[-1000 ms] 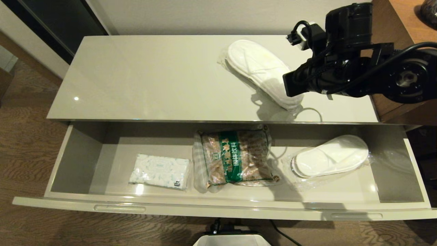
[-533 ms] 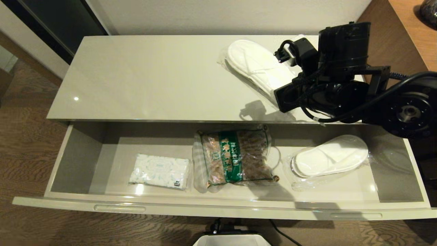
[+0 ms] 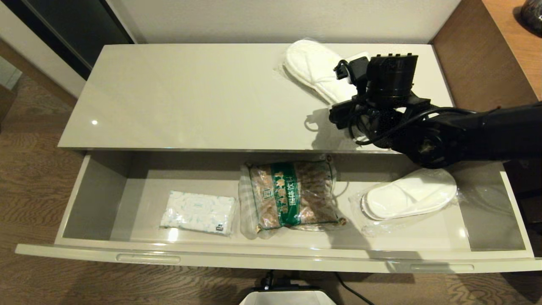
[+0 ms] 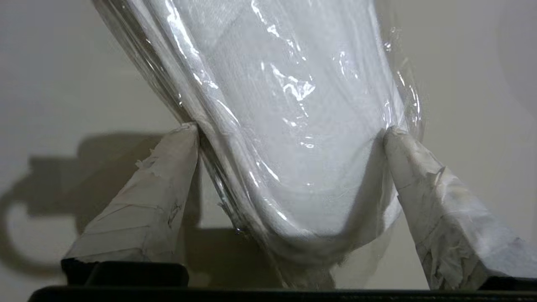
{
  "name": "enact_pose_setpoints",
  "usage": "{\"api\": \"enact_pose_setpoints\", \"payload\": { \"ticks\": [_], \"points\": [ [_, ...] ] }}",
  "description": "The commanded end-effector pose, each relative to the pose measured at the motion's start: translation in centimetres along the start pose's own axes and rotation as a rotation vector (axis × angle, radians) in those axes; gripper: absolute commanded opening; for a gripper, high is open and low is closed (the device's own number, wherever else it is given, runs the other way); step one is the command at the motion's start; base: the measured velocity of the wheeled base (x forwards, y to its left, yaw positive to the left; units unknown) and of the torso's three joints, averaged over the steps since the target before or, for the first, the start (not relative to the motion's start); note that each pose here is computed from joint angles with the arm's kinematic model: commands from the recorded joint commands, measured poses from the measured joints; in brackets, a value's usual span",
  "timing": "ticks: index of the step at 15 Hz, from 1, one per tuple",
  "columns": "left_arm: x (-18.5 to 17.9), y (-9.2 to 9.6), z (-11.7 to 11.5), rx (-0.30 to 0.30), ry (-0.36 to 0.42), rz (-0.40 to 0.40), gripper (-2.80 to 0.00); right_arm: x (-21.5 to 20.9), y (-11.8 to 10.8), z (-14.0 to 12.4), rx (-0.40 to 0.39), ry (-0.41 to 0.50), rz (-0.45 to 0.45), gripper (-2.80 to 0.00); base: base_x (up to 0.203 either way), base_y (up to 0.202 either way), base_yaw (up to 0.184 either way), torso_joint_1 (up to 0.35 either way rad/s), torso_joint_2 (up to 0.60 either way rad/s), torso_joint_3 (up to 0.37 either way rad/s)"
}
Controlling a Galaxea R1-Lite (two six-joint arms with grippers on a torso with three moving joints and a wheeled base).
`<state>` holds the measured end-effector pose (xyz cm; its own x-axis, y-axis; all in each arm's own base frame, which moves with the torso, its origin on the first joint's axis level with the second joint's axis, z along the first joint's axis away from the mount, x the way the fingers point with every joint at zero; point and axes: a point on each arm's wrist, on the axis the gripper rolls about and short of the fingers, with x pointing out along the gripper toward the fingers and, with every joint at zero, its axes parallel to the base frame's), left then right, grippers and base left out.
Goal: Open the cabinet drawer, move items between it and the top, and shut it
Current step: Pick up the disposable slippers on the table
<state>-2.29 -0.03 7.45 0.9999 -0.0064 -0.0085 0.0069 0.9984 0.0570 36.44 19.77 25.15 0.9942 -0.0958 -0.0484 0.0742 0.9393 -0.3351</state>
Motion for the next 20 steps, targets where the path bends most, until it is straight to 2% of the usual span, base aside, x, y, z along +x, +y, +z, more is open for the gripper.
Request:
{"api": "enact_pose_setpoints", "payload": {
  "ticks": [1,3,4,5,10,13,17,19,20],
  "points": [
    [0.0,0.0,0.0,0.001,0.002,-0.001,-2.80,1.8,1.7,-2.0,-0.019,0.028,-0.015,0.00,0.000,0.000,0.000,0.000,0.00,0.000],
    [0.0,0.0,0.0,0.006,0.002,-0.001,-2.80,2.2,2.3,-2.4,-0.023,0.029,-0.012,0.00,0.000,0.000,0.000,0.000,0.00,0.000],
    [0.0,0.0,0.0,0.006,0.002,-0.001,-2.80,2.3,2.3,-2.6,-0.027,0.034,-0.014,-1.81,0.000,0.000,0.000,0.000,0.00,0.000],
    [0.0,0.0,0.0,0.006,0.004,-0.002,-2.80,2.3,2.4,-2.7,-0.031,0.041,-0.034,-2.80,0.000,0.000,0.000,0.000,0.00,0.000],
    [0.0,0.0,0.0,0.015,0.004,-0.003,-2.80,1.9,1.7,-1.9,-0.013,0.021,-0.058,-2.80,0.000,0.000,0.000,0.000,0.00,0.000],
    [0.0,0.0,0.0,0.020,0.004,-0.003,-2.80,0.5,-0.1,0.1,0.016,-0.003,-0.097,-2.80,0.000,0.000,0.000,0.000,0.00,0.000],
    [0.0,0.0,0.0,0.029,0.003,-0.005,-2.80,-2.9,-4.7,3.0,0.083,0.002,-0.159,-2.80,0.000,0.000,0.000,0.000,0.00,0.000],
    [0.0,0.0,0.0,0.038,0.003,-0.005,-2.80,-6.5,-8.2,4.9,0.119,0.029,-0.166,-2.80,0.000,0.000,0.000,0.000,0.00,0.000],
    [0.0,0.0,0.0,0.042,0.003,-0.005,-2.80,-8.9,-10.1,5.5,0.111,0.072,-0.153,-2.80,0.000,0.000,0.000,0.000,0.00,0.000]
  ]
}}
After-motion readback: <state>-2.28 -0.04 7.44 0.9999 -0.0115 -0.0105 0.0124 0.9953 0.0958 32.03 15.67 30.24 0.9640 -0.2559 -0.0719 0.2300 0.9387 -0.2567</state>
